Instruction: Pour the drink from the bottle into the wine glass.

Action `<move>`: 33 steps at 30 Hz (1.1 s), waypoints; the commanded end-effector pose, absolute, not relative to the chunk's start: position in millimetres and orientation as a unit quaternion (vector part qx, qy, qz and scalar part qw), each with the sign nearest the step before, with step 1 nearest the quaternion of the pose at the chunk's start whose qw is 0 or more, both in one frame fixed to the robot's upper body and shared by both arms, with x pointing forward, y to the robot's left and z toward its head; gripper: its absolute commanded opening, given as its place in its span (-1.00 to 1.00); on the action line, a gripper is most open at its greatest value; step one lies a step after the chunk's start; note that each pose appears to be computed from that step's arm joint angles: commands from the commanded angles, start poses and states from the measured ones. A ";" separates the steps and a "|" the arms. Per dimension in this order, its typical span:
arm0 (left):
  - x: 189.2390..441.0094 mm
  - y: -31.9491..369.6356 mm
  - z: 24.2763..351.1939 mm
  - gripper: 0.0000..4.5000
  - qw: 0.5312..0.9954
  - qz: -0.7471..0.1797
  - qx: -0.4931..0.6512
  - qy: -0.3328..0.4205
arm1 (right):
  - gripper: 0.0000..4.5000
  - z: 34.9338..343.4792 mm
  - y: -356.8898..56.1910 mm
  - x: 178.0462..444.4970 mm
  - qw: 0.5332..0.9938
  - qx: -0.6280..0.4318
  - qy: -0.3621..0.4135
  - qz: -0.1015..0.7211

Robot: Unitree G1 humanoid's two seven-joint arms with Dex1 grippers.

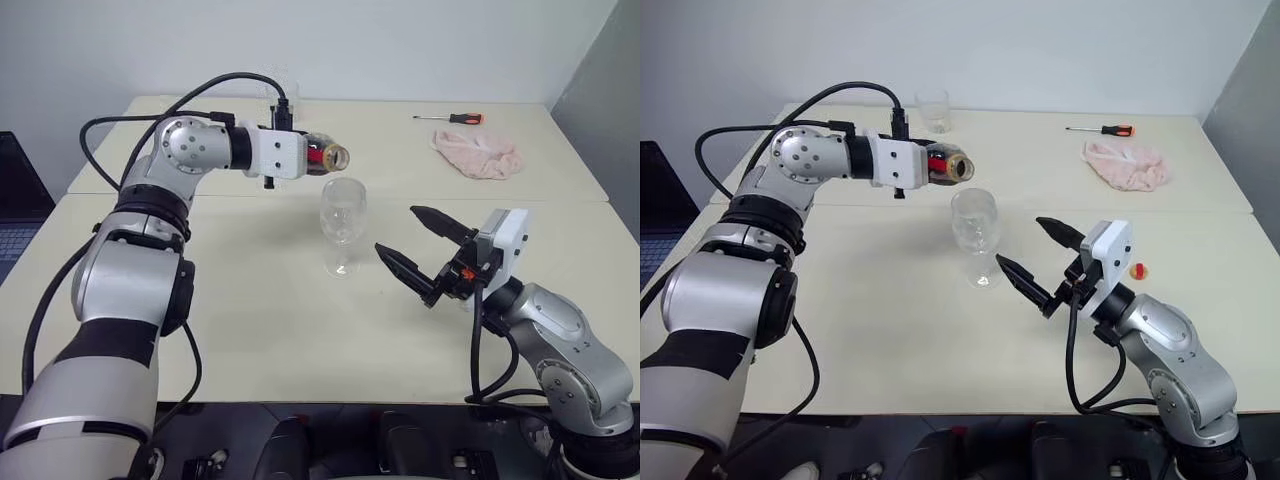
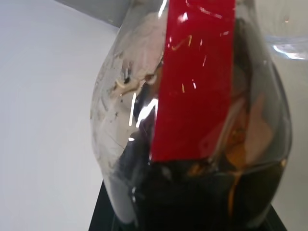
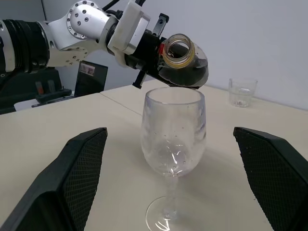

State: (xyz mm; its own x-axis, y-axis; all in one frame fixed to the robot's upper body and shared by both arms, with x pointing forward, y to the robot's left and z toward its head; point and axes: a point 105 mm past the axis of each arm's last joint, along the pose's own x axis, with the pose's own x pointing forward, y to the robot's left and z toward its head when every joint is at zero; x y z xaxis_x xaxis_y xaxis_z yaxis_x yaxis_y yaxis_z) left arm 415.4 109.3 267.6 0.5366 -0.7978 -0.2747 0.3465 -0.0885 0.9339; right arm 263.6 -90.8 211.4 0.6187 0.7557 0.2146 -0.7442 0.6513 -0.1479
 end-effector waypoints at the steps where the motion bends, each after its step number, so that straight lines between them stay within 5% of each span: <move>1: 412.4 106.4 297.8 -0.53 0.635 -0.412 0.611 -0.232 | 1.00 219.0 -89.8 259.0 0.895 -0.024 -0.150 0.420; 33: 414.1 104.0 306.8 -0.53 0.563 -0.371 0.697 -0.245 | 1.00 215.6 -92.7 260.8 0.899 -0.025 -0.144 0.413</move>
